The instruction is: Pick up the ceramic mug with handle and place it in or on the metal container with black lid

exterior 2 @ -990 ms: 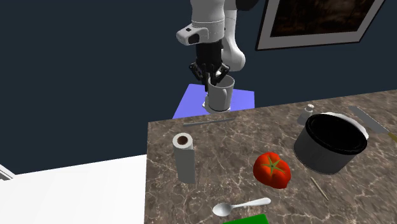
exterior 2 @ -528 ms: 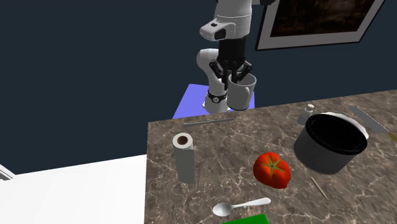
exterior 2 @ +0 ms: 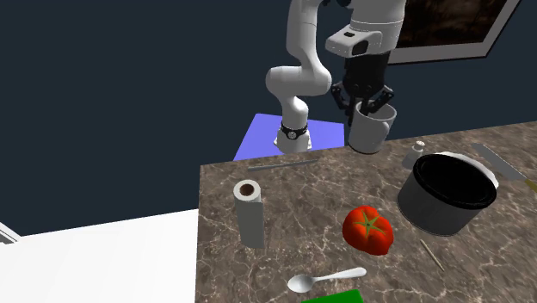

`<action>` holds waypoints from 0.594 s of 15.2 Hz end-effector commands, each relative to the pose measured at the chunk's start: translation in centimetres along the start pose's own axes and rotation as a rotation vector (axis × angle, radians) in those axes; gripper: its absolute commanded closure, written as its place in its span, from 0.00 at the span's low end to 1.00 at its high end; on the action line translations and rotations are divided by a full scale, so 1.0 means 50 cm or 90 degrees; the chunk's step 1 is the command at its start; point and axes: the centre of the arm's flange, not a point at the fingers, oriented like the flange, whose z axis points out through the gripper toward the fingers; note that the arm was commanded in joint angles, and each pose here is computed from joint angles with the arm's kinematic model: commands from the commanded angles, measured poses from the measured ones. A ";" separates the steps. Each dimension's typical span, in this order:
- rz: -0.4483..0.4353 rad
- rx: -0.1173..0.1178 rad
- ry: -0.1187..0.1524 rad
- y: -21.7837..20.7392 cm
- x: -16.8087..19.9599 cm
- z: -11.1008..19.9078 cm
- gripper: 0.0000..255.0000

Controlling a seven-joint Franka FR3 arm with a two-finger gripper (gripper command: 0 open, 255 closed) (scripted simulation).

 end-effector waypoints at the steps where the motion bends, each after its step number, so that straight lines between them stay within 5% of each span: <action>1: 0.001 0.000 0.000 -0.049 -0.010 -0.003 1.00; 9: 0.001 0.000 0.000 -0.258 -0.041 0.000 1.00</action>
